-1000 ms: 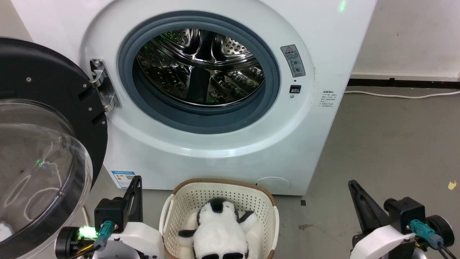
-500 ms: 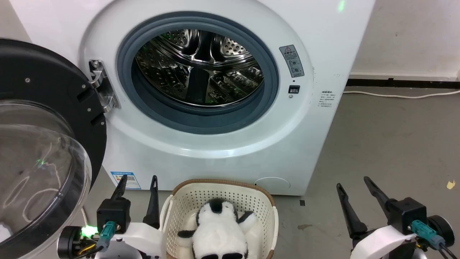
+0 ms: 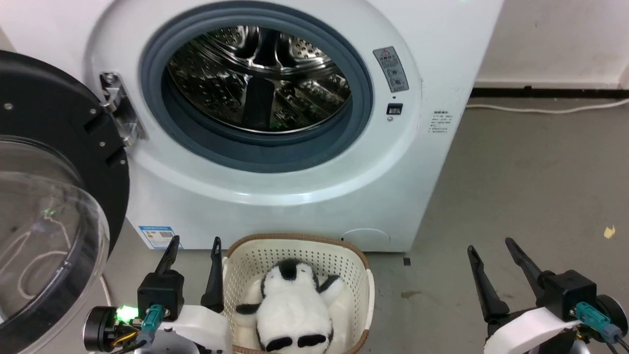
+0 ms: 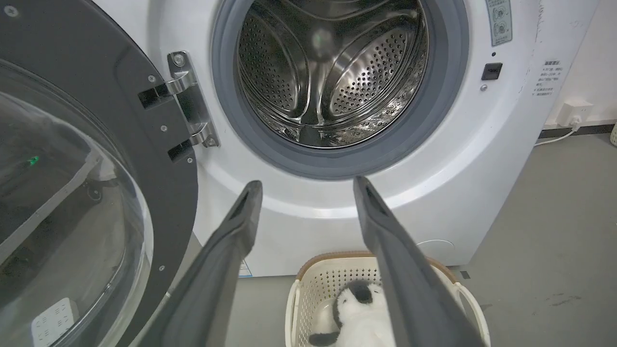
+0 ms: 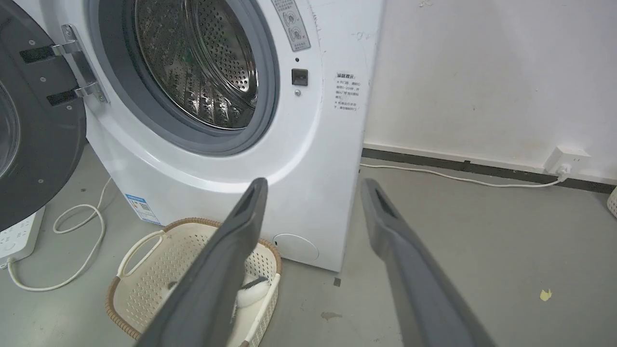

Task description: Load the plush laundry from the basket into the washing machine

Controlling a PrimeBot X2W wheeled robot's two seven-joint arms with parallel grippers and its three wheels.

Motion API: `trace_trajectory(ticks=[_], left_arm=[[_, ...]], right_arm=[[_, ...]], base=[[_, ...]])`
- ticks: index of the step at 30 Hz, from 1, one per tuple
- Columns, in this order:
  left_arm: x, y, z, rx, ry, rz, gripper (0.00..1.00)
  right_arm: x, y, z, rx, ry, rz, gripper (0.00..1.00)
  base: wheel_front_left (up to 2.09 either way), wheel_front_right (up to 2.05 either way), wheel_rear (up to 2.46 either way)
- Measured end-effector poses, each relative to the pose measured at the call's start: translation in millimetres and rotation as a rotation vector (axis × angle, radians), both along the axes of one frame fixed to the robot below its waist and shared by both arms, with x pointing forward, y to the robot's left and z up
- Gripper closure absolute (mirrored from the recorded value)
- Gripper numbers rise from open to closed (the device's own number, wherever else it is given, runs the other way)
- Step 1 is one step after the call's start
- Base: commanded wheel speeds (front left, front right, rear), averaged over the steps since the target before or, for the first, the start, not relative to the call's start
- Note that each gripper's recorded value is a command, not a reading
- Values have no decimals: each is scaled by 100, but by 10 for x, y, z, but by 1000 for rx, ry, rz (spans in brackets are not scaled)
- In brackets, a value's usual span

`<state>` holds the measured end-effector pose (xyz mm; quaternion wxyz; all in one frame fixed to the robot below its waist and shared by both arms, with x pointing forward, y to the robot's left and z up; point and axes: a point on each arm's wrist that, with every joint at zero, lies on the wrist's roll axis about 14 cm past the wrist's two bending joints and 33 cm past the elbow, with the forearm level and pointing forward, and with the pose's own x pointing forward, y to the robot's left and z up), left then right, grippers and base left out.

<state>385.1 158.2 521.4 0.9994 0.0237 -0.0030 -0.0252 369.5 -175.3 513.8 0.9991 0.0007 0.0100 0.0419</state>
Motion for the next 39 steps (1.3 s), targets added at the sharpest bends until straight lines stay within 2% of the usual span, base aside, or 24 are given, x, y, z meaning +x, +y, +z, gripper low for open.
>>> trace_trajectory(ticks=[15,32,39], left_arm=[[295,-220,-336,24,69,-84,0],[555,-493,-1081,80,244,-229,0],[591,-668,-1414,71,334,-306,0]], right_arm=[[111,-154,-158,33,28,-49,0],[202,-338,-364,73,64,-110,0],[211,-408,-461,84,85,-135,0]], base=[[0,0,0],[0,0,0],[0,0,0]])
